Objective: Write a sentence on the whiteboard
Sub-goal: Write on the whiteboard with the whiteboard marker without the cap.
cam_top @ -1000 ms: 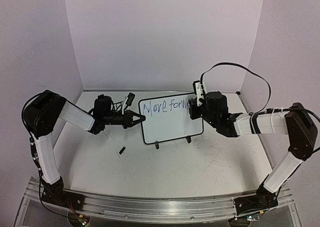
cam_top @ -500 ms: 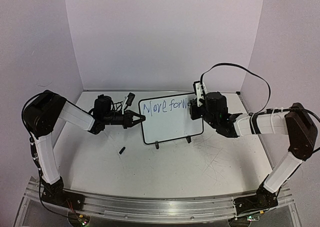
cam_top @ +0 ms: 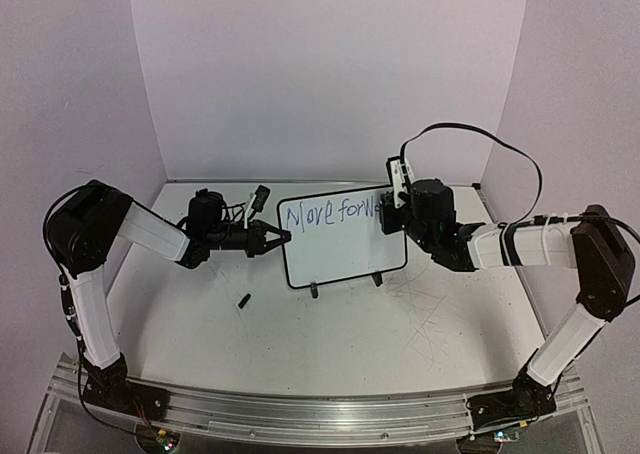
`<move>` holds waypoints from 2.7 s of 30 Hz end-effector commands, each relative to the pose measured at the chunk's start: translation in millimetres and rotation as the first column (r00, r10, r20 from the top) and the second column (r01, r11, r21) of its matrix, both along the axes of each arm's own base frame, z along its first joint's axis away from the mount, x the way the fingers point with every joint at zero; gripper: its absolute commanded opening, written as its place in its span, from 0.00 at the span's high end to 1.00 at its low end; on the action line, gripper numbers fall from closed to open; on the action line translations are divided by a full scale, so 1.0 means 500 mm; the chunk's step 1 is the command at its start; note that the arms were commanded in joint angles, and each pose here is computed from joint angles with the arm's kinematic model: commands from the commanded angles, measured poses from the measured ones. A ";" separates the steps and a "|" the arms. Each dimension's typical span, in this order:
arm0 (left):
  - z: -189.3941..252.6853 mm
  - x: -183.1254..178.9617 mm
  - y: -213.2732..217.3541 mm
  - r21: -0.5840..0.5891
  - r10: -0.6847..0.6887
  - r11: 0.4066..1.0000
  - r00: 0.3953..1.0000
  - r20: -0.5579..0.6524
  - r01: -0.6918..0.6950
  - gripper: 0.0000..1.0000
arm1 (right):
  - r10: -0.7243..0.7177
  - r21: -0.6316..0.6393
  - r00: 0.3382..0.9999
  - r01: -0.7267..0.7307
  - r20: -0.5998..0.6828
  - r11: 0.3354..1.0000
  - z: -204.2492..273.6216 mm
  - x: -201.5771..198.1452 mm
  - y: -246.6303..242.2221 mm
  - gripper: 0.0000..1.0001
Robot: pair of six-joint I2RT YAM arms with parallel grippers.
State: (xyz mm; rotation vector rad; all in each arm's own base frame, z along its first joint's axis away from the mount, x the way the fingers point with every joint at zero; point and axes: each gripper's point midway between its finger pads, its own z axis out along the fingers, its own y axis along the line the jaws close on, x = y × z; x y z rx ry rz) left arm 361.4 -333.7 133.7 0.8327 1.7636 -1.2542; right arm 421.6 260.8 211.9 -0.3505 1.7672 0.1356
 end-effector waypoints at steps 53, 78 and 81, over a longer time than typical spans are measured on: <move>-0.033 0.035 0.026 0.100 0.095 0.990 0.994 0.052 -0.100 1.00 | 0.012 0.069 0.999 -0.014 0.038 0.998 0.046 0.020 -0.012 1.00; -0.031 0.036 0.024 0.098 0.092 0.991 0.994 0.052 -0.096 1.00 | -0.009 0.079 0.998 0.014 -0.058 0.997 -0.023 -0.002 -0.031 1.00; -0.030 0.036 0.024 0.097 0.092 0.991 0.994 0.054 -0.096 1.00 | -0.014 0.082 0.999 0.017 -0.034 0.997 -0.004 0.004 -0.029 1.00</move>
